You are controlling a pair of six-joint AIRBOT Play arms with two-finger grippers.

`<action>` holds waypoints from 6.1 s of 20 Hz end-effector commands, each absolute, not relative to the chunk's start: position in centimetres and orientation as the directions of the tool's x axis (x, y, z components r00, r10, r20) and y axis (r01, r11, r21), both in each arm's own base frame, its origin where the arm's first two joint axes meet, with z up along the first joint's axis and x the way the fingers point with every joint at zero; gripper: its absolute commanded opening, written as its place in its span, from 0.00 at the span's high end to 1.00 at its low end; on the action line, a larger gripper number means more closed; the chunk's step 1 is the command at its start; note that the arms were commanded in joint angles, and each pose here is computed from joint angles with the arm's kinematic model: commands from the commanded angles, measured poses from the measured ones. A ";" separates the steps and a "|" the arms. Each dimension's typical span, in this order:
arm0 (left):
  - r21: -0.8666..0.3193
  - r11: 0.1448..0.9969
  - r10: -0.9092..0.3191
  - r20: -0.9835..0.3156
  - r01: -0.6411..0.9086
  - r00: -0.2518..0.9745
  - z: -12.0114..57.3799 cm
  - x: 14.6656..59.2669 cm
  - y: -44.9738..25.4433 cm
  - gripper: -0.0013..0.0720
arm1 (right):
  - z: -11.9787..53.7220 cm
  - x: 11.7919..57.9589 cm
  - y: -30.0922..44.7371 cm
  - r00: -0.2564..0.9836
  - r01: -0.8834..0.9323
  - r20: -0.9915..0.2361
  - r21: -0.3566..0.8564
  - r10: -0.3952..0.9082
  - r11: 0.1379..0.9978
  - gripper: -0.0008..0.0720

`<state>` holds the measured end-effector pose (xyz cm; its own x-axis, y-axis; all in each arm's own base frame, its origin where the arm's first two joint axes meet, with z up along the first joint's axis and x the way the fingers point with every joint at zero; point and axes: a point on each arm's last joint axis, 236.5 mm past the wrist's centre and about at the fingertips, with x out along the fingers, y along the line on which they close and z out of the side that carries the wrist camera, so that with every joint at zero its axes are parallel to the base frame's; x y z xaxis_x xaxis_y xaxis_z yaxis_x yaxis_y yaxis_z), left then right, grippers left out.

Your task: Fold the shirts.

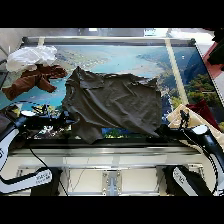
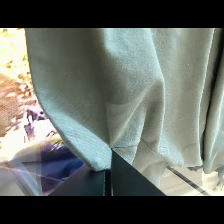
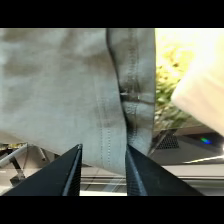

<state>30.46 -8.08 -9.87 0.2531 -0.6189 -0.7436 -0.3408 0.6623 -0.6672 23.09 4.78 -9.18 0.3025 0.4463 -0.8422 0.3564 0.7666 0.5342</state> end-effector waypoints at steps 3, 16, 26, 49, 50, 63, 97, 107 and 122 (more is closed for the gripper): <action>-0.667 0.663 -0.619 -0.744 -0.340 0.253 -9.9 30.5 -8.1 0.96 | -9.0 23.6 5.1 0.332 0.376 -0.825 0.560 0.457 0.738 0.54; -0.666 0.664 -0.616 -0.745 -0.340 0.256 -9.9 30.5 -8.0 0.96 | 0.4 33.7 2.4 0.656 0.180 -0.653 0.624 0.380 0.761 0.95; -0.661 0.671 -0.604 -0.750 -0.336 0.269 -10.0 30.9 -7.7 0.96 | -5.8 26.5 1.1 0.295 0.261 -0.892 0.421 0.343 0.869 0.58; -0.662 0.670 -0.607 -0.749 -0.335 0.266 -10.0 30.8 -7.8 0.96 | -8.9 23.1 4.6 0.174 0.256 -0.857 0.515 0.485 0.818 0.58; -0.662 0.670 -0.607 -0.749 -0.335 0.266 -10.0 30.8 -7.8 0.96 | -9.2 22.6 4.8 0.164 0.264 -0.855 0.518 0.491 0.814 0.58; -0.662 0.670 -0.607 -0.749 -0.335 0.267 -10.0 30.8 -7.8 0.96 | -6.0 29.8 4.6 0.450 0.215 -0.749 0.619 0.486 0.755 0.95; -0.665 0.674 -0.613 -0.746 -0.321 0.260 -9.9 30.6 -7.9 0.96 | -8.4 29.6 1.1 0.296 0.460 -0.870 0.491 0.394 0.740 0.38; -0.669 0.671 -0.621 -0.743 -0.319 0.251 -9.8 30.4 -8.1 0.96 | -9.4 34.0 0.3 0.508 0.480 -0.788 0.595 0.348 0.645 0.39; -0.499 0.730 -0.680 -0.461 0.467 0.570 23.5 35.4 -8.7 0.96 | 16.7 32.6 2.1 0.733 -0.096 -0.598 0.382 0.325 0.919 0.95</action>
